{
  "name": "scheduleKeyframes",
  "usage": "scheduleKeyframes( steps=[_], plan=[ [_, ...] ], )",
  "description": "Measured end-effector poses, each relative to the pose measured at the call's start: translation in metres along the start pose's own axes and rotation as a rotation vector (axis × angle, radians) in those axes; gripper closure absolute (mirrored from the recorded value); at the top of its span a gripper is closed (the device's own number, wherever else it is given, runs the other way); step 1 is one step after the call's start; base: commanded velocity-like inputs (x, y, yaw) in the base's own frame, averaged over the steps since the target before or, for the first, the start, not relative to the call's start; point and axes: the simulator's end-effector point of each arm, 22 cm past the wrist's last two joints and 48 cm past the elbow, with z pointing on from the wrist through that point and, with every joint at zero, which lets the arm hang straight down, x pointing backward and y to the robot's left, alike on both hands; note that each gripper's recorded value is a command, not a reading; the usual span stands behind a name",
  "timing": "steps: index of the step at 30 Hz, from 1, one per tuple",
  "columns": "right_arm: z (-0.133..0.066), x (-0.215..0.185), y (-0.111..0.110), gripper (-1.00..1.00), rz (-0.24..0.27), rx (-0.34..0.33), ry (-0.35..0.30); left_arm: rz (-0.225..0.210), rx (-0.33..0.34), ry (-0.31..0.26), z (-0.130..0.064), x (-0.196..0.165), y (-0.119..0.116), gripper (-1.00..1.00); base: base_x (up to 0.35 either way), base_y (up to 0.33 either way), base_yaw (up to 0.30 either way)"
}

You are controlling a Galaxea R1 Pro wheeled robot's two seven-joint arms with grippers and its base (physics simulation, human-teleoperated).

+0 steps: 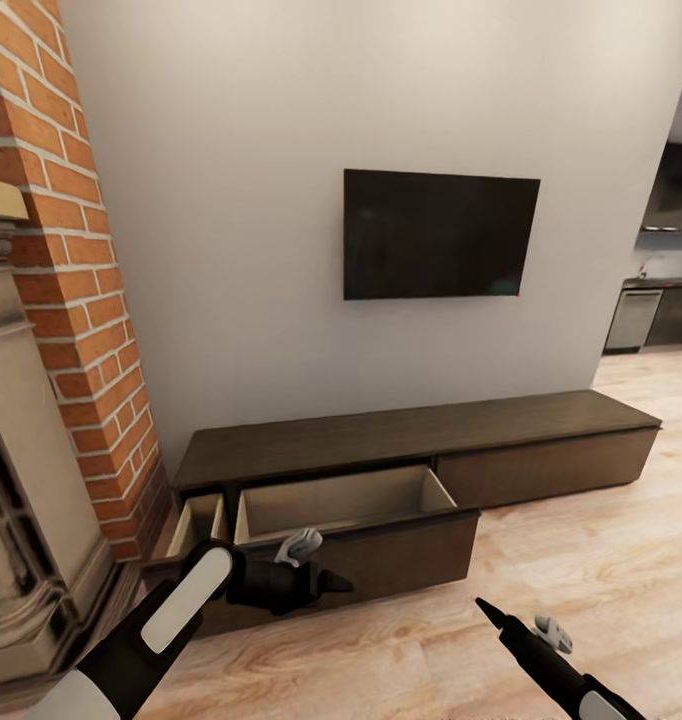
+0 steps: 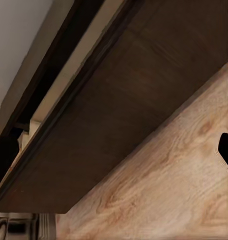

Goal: Place each of the two pumpkins and all three candles from the living room inside a cabinet in the living room (use any cabinet), then make sure every cabinet is closed, and position the cauldron so it is next to a table in the living room.

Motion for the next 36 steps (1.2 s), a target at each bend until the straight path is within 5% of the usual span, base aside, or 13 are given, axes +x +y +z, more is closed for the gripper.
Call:
scheduleKeyframes(
  steps=[17, 36],
  plan=[
    [-0.004, -0.007, -0.014, -1.0, -0.021, 0.057, -0.039, 0.01, -0.015, -0.006, -0.002, -0.001, 0.0, -1.0, -0.018, 0.0, -0.242],
    [-0.006, -0.013, -0.017, -1.0, -0.028, 0.069, -0.069, 0.019, -0.02, -0.008, -0.003, -0.001, -0.001, -1.0, -0.241, 0.0, -0.241]
  ],
)
